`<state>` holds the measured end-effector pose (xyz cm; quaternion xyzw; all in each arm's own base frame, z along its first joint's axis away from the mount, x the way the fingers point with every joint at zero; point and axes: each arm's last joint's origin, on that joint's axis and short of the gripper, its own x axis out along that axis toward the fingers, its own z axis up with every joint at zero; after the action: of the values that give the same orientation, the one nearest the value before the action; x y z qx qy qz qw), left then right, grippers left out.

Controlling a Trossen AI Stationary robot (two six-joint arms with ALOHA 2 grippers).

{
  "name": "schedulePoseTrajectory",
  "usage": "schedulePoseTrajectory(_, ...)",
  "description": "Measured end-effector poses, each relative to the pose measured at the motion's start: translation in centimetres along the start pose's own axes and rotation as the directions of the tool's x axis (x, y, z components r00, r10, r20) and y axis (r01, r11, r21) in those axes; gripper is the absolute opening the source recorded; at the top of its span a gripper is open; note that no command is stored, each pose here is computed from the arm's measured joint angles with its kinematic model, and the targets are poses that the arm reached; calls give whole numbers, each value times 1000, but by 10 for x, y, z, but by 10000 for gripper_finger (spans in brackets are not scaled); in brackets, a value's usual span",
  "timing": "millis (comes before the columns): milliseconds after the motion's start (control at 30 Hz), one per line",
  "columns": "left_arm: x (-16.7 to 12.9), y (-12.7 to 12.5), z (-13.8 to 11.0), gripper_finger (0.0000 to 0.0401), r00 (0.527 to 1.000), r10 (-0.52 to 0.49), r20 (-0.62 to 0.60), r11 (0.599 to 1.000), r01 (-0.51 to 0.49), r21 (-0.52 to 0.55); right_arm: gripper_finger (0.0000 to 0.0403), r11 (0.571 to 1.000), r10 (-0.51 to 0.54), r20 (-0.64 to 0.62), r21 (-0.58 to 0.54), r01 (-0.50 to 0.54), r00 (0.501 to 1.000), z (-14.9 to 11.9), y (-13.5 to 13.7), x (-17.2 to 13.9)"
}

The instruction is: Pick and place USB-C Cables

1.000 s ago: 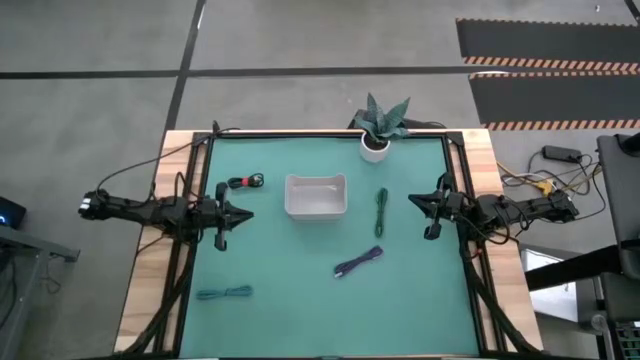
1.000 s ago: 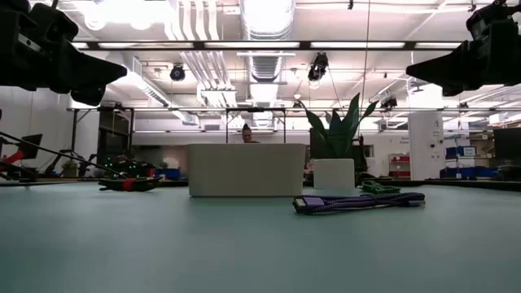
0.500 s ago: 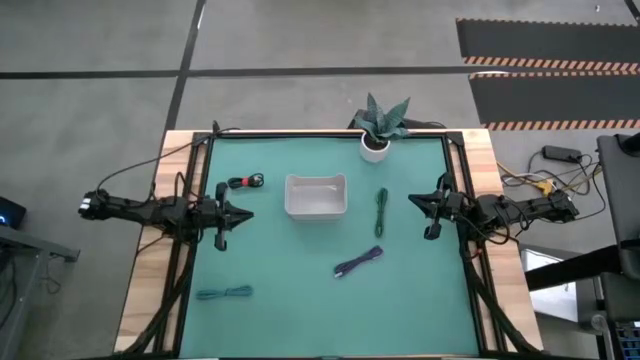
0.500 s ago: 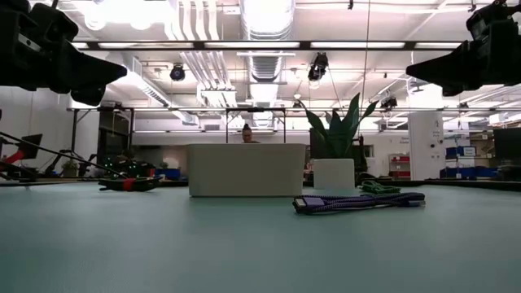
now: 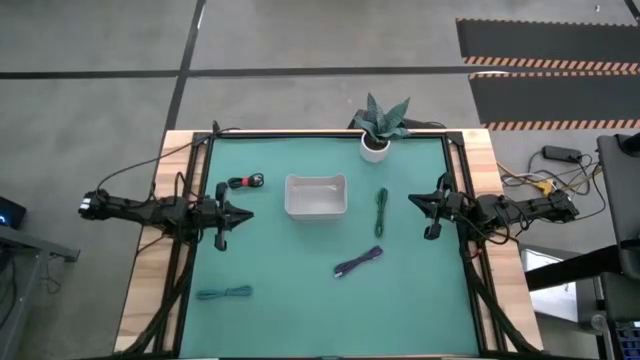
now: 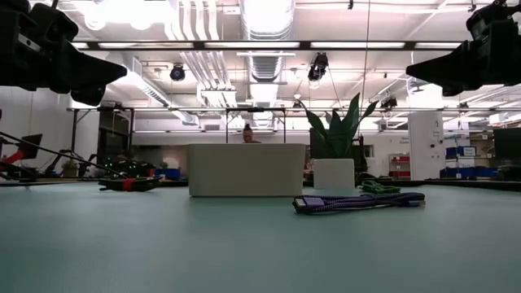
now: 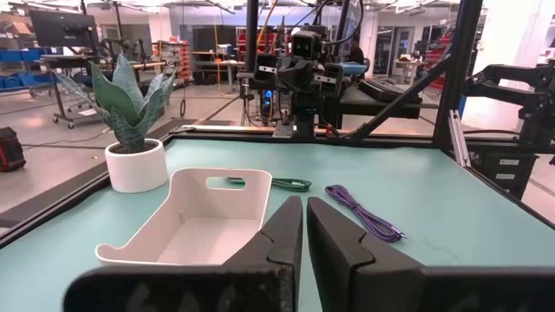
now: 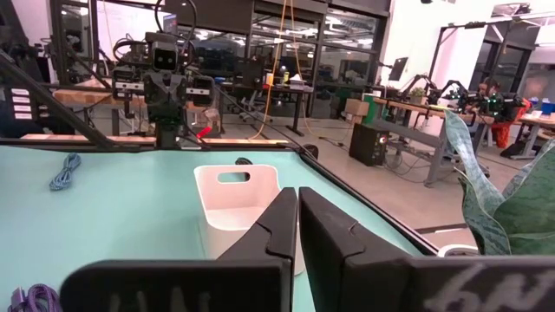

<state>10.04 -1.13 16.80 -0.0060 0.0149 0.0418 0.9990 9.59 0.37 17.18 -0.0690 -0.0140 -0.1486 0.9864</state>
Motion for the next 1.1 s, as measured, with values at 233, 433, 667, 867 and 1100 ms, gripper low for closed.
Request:
schedulePoseTrajectory(233, 0, 0, 0, 6, 1000, 0, 0, 1000, 0, 0, 9, 1000, 0, 0, 0, 0, 1000, 0, 0, 0)
schedulePoseTrajectory(433, 0, 0, 0, 6, 1000, 0, 0, 1000, 0, 0, 9, 1000, 0, 0, 0, 0, 1000, 0, 0, 0)
schedulePoseTrajectory(667, 0, 0, 0, 6, 1000, 0, 0, 1000, 0, 0, 9, 1000, 0, 0, 0, 0, 1000, 0, 0, 0)
schedulePoseTrajectory(867, 0, 0, 0, 6, 1000, 0, 0, 1000, 0, 0, 9, 998, 0, -1, -69, 0, 1000, 0, 0, 0)
schedulePoseTrajectory(1100, 0, 0, 0, 6, 1000, 0, 0, 1000, 0, 0, 9, 998, 0, 0, -70, 0, 1000, 0, 0, 0)
